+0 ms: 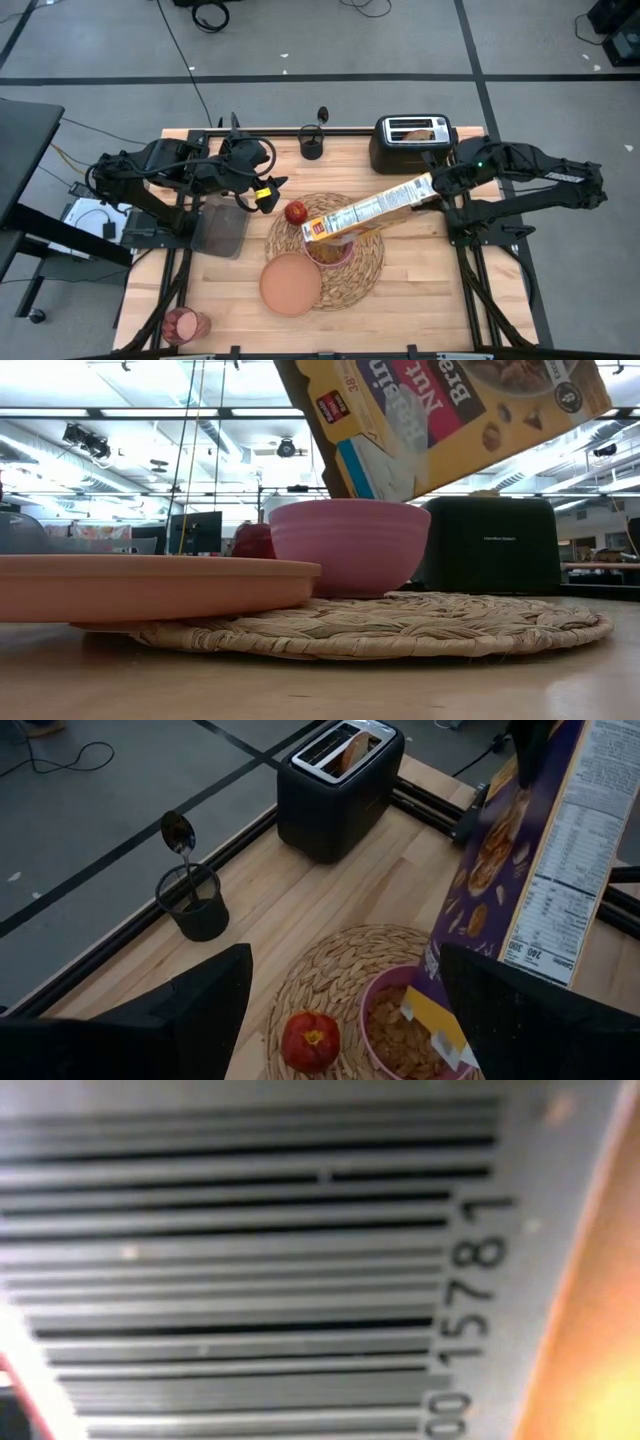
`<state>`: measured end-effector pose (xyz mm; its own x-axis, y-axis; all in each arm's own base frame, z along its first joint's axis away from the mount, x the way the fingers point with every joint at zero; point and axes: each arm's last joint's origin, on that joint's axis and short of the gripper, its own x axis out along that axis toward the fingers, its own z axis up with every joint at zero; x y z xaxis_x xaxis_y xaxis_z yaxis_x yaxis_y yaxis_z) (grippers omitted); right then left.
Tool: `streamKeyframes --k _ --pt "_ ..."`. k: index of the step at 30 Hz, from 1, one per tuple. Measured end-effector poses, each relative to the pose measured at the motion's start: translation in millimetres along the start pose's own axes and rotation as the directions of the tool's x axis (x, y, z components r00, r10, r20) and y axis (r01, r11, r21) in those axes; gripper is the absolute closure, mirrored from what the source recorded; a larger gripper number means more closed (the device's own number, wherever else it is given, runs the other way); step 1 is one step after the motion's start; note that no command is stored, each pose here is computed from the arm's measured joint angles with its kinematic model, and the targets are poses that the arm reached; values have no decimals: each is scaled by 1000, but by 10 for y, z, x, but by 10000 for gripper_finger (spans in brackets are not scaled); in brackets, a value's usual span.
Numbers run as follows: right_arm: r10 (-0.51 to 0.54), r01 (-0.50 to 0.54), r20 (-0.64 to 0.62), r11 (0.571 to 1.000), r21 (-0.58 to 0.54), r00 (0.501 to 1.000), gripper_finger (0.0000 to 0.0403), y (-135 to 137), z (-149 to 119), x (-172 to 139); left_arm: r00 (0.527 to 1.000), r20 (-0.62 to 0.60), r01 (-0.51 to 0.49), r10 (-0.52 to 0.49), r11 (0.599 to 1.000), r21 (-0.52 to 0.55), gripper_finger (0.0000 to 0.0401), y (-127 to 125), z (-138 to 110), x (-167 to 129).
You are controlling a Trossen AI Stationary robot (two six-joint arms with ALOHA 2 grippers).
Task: Arrange a breakfast setting
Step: Pour the cereal into the pink bowl
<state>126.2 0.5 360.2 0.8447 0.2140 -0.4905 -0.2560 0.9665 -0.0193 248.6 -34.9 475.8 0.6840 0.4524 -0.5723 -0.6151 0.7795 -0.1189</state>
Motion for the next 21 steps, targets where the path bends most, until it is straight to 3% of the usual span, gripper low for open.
streamKeyframes --k 11,13,21 --pt "37 -37 -9 999 21 999 197 20 -17 -20 1000 3 3 -3 1000 -8 74 12 3 -17" --pt "6 -5 -46 1000 24 999 197 17 -48 -28 1000 4 4 -3 1000 -10 74 17 6 -23" --pt "38 -37 -11 999 23 999 197 23 -18 -26 1000 4 3 -3 1000 -10 74 15 5 -21"
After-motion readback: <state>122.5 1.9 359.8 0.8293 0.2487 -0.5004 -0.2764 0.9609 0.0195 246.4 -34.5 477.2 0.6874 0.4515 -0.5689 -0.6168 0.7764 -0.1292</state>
